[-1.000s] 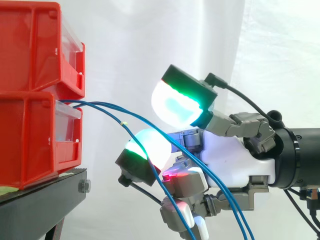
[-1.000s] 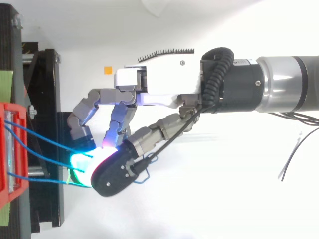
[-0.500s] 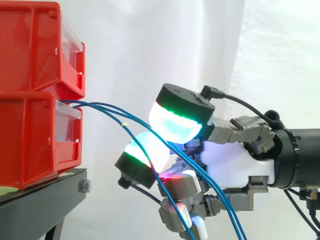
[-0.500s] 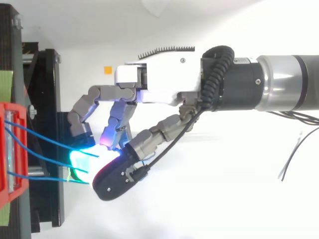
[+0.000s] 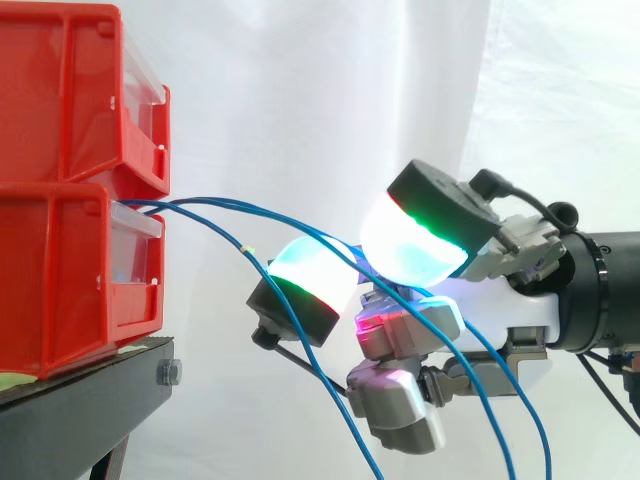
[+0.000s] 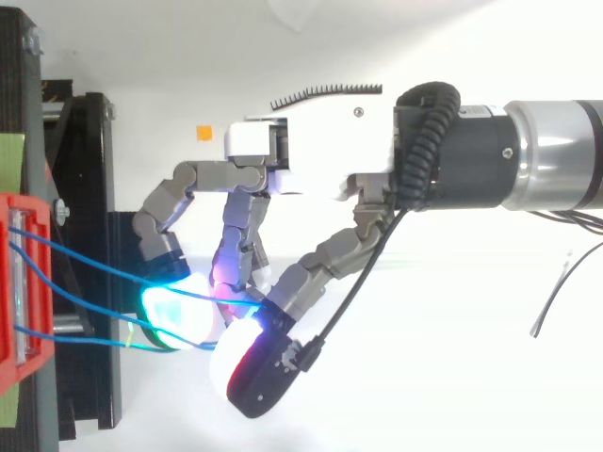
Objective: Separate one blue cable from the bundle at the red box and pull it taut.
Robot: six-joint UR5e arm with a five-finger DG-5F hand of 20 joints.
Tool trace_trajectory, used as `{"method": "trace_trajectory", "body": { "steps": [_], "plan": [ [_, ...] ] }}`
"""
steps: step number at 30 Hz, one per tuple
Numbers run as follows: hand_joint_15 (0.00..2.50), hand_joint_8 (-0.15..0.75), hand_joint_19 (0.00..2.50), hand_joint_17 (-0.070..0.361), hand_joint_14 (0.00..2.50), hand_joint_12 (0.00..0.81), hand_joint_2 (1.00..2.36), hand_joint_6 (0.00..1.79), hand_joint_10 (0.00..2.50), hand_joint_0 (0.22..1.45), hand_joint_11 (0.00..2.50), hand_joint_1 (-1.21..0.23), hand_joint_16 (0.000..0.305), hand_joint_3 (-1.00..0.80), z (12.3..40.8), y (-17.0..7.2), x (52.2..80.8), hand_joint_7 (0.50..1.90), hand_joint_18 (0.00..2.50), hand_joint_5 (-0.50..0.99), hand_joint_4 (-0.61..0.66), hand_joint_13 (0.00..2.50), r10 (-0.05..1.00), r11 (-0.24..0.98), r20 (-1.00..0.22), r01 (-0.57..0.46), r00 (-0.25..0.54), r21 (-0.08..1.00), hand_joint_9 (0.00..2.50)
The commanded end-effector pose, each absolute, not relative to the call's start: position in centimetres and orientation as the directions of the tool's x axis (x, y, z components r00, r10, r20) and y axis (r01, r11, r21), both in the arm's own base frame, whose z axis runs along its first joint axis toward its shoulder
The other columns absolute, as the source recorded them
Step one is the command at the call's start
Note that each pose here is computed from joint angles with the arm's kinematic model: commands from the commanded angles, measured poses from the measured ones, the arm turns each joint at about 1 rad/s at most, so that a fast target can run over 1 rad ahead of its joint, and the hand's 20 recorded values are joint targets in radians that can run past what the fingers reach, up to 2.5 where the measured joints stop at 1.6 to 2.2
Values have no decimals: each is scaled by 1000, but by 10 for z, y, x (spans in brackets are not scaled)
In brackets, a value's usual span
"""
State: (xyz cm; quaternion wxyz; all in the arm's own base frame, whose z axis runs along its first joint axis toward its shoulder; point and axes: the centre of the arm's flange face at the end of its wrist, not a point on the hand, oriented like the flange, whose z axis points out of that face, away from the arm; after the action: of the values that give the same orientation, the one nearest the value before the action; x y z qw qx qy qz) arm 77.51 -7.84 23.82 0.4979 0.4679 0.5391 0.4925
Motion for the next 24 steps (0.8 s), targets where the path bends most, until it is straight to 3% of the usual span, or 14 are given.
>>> {"method": "trace_trajectory", "body": {
  "steps": [1, 6, 10, 12, 14, 15, 20, 22, 24],
  "plan": [
    [843, 289, 947, 111, 29, 372, 1000, 890, 24, 481, 1180, -1008, 49, -500, 241, -79, 773, 1116, 1082, -62, -68, 1199, 995, 80, -78, 25, -67, 996, 1381],
    [818, 276, 906, 116, 27, 372, 1000, 836, 27, 440, 1069, -832, 52, -500, 242, -78, 773, 1057, 1121, -29, -224, 1223, 995, 80, -78, 24, -68, 997, 1457],
    [770, 259, 899, 115, 27, 360, 1000, 782, 25, 441, 984, -743, 51, -500, 241, -78, 773, 1071, 1113, -16, -240, 1215, 995, 79, -77, 26, -60, 997, 1463],
    [762, 247, 913, 110, 25, 348, 1000, 691, 27, 467, 927, -650, 49, -500, 241, -77, 773, 1187, 1082, 0, -233, 1200, 995, 79, -77, 26, -60, 997, 1440],
    [773, 230, 955, 97, 26, 322, 1000, 680, 28, 531, 921, -555, 43, -500, 242, -77, 773, 1185, 1034, 0, -237, 1180, 995, 79, -77, 25, -57, 997, 1431],
    [775, 226, 950, 95, 26, 316, 1000, 642, 28, 545, 916, -535, 42, -500, 242, -77, 773, 1284, 1027, 7, -231, 1181, 995, 77, -76, 25, -57, 997, 1430],
    [760, 231, 962, 91, 29, 309, 1000, 588, 30, 589, 915, -537, 40, -500, 242, -76, 774, 1416, 1012, 10, -172, 1172, 995, 77, -76, 23, -59, 997, 1411],
    [764, 241, 964, 91, 29, 311, 1000, 595, 28, 602, 924, -565, 41, -500, 242, -75, 774, 1409, 1008, 1, -136, 1164, 995, 77, -76, 25, -60, 997, 1391],
    [767, 258, 969, 92, 29, 326, 1000, 651, 30, 628, 983, -658, 41, -500, 242, -76, 773, 1300, 1000, -29, -83, 1133, 995, 77, -76, 25, -59, 997, 1337]
  ]
}}
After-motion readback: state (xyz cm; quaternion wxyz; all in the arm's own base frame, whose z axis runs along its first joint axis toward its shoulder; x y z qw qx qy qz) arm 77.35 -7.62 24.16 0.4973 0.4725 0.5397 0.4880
